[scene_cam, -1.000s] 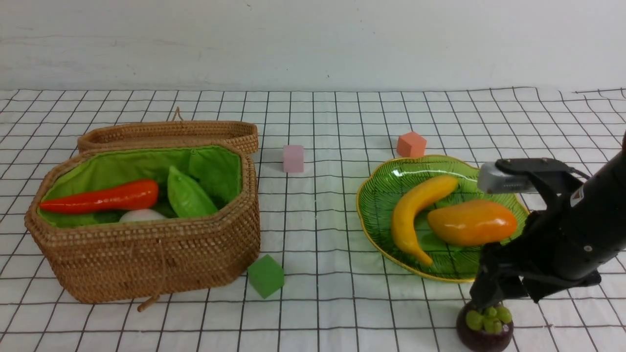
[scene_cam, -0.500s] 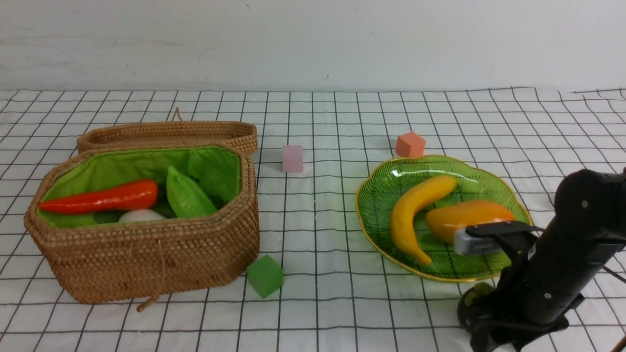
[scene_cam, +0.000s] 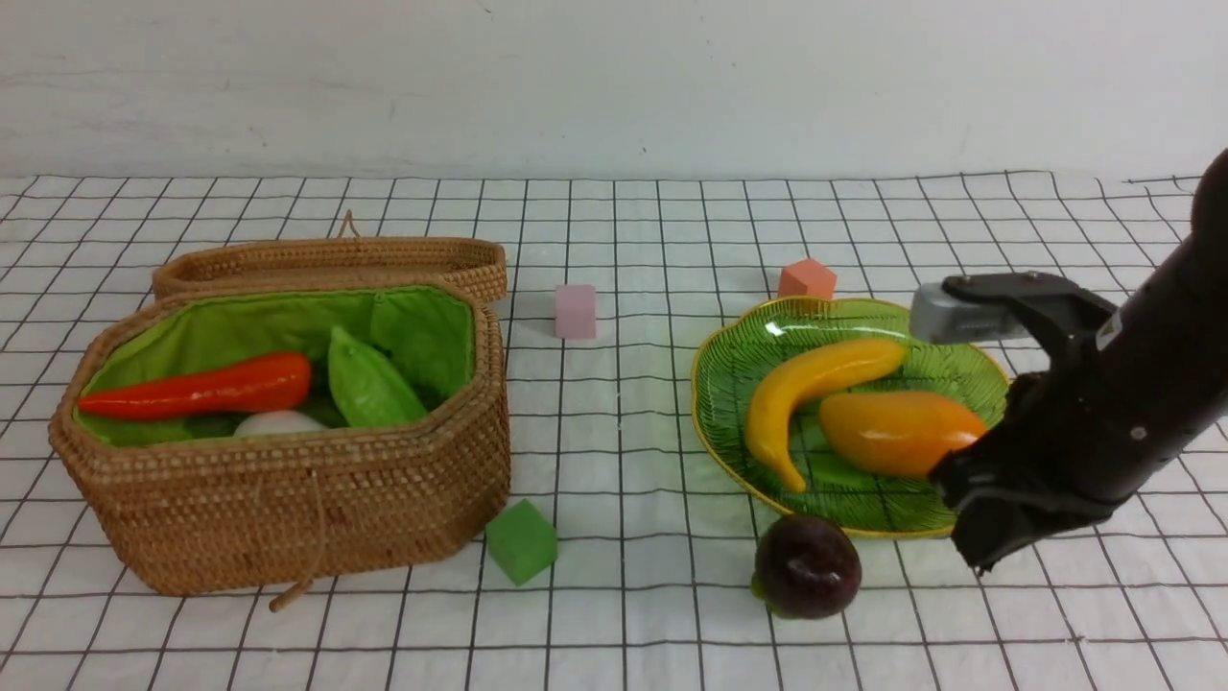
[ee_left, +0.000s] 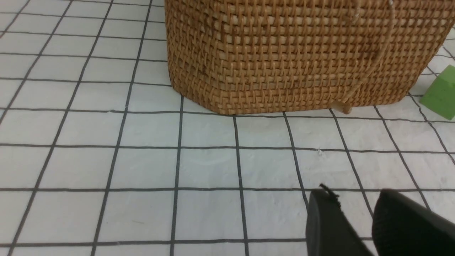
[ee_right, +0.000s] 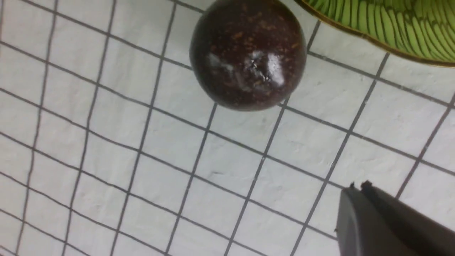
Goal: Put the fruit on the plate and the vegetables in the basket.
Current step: Use the right arm to grab a mangosteen and put it into the right plate
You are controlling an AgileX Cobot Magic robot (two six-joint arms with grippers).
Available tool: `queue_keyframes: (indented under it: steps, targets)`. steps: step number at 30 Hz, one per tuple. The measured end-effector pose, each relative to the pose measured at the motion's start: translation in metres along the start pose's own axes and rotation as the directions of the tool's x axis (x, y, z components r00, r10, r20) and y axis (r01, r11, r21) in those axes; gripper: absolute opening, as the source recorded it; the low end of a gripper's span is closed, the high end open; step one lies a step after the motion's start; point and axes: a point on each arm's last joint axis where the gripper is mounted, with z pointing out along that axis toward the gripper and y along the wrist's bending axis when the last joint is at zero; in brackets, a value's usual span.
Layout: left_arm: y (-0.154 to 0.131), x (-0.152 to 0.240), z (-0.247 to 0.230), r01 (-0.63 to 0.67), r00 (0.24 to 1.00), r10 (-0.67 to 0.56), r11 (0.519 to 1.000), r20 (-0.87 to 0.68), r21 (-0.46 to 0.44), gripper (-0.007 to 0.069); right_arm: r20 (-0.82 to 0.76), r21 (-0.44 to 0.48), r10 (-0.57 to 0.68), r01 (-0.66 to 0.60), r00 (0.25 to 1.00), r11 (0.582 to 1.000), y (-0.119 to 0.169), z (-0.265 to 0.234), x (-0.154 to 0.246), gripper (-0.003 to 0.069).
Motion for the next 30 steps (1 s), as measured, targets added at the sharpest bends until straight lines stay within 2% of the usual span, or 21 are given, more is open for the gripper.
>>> queue_keyframes:
  steps: [1, 3, 4, 5, 6, 8, 10, 11, 12, 13, 14, 17, 19, 21, 25, 28, 30]
  targets:
    - [0.000, 0.000, 0.000, 0.000, 1.000, 0.000, 1.000, 0.000, 0.000, 0.0199, 0.010, -0.018, 0.009, -0.009, 1.000, 1.000, 0.003, -0.001, 0.000, 0.0083]
    - [0.000, 0.000, 0.000, 0.000, 1.000, 0.000, 1.000, 0.000, 0.000, 0.0201, 0.023, -0.031, 0.009, -0.009, 1.000, 0.999, 0.006, 0.000, -0.001, 0.0125]
    - [0.000, 0.000, 0.000, 0.000, 1.000, 0.000, 1.000, 0.000, 0.000, 0.0202, 0.044, -0.038, 0.001, 0.000, 0.999, 0.999, 0.011, 0.002, -0.004, 0.0200]
    - [0.000, 0.000, 0.000, 0.000, 1.000, 0.000, 1.000, 0.000, 0.000, 0.0203, 0.050, -0.040, -0.002, 0.004, 0.999, 0.999, 0.013, 0.003, -0.005, 0.0237]
    - [0.000, 0.000, 0.000, 0.000, 1.000, 0.000, 1.000, 0.000, 0.000, 0.0204, 0.072, -0.049, -0.026, 0.030, 0.997, 0.998, 0.023, 0.009, -0.009, 0.0349]
    - [0.000, 0.000, 0.000, 0.000, 1.000, 0.000, 1.000, 0.000, 0.000, 0.0206, 0.073, -0.053, -0.041, 0.045, 0.996, 0.998, 0.034, 0.019, -0.011, 0.0519]
    - [0.000, 0.000, 0.000, 0.000, 1.000, 0.000, 1.000, 0.000, 0.000, 0.0208, 0.054, -0.044, -0.033, 0.036, 0.998, 0.998, 0.038, 0.026, -0.011, 0.0614]
    - [0.000, 0.000, 0.000, 0.000, 1.000, 0.000, 1.000, 0.000, 0.000, 0.0208, 0.048, -0.038, -0.026, 0.027, 0.999, 0.999, 0.037, 0.028, -0.012, 0.0622]
    - [0.000, 0.000, 0.000, 0.000, 1.000, 0.000, 1.000, 0.000, 0.000, 0.0209, 0.013, -0.004, 0.004, -0.003, 1.000, 1.000, 0.036, 0.038, -0.012, 0.0664]
    - [0.000, 0.000, 0.000, 0.000, 1.000, 0.000, 1.000, 0.000, 0.000, 0.0210, 0.012, 0.001, 0.008, -0.008, 1.000, 1.000, 0.036, 0.038, -0.011, 0.0667]
    - [0.000, 0.000, 0.000, 0.000, 1.000, 0.000, 1.000, 0.000, 0.000, 0.0212, -0.012, 0.056, 0.054, -0.053, 0.998, 0.997, 0.031, 0.048, -0.012, 0.0676]
    - [0.000, 0.000, 0.000, 0.000, 1.000, 0.000, 1.000, 0.000, 0.000, 0.0217, -0.015, 0.116, 0.138, -0.136, 0.990, 0.984, 0.021, 0.069, -0.017, 0.0674]
    - [0.000, 0.000, 0.000, 0.000, 1.000, 0.000, 1.000, 0.000, 0.000, 0.0218, -0.013, 0.105, 0.173, -0.171, 0.985, 0.980, 0.020, 0.077, -0.020, 0.0672]
    - [0.000, 0.000, 0.000, 0.000, 1.000, 0.000, 1.000, 0.000, 0.000, 0.0220, -0.028, 0.050, 0.228, -0.227, 0.973, 0.973, 0.022, 0.095, -0.025, 0.0664]
    - [0.000, 0.000, 0.000, 0.000, 1.000, 0.000, 1.000, 0.000, 0.000, 0.0223, -0.141, 0.024, 0.209, -0.208, 0.968, 0.978, 0.019, 0.126, -0.020, 0.0629]
    - [0.000, 0.000, 0.000, 0.000, 1.000, 0.000, 1.000, 0.000, 0.000, 0.0227, -0.148, 0.006, 0.195, -0.196, 0.970, 0.981, 0.021, 0.127, -0.021, 0.0570]
    - [0.000, 0.000, 0.000, 0.000, 1.000, 0.000, 1.000, 0.000, 0.000, 0.0229, -0.150, -0.006, 0.183, -0.186, 0.972, 0.982, 0.021, 0.127, -0.021, 0.0566]
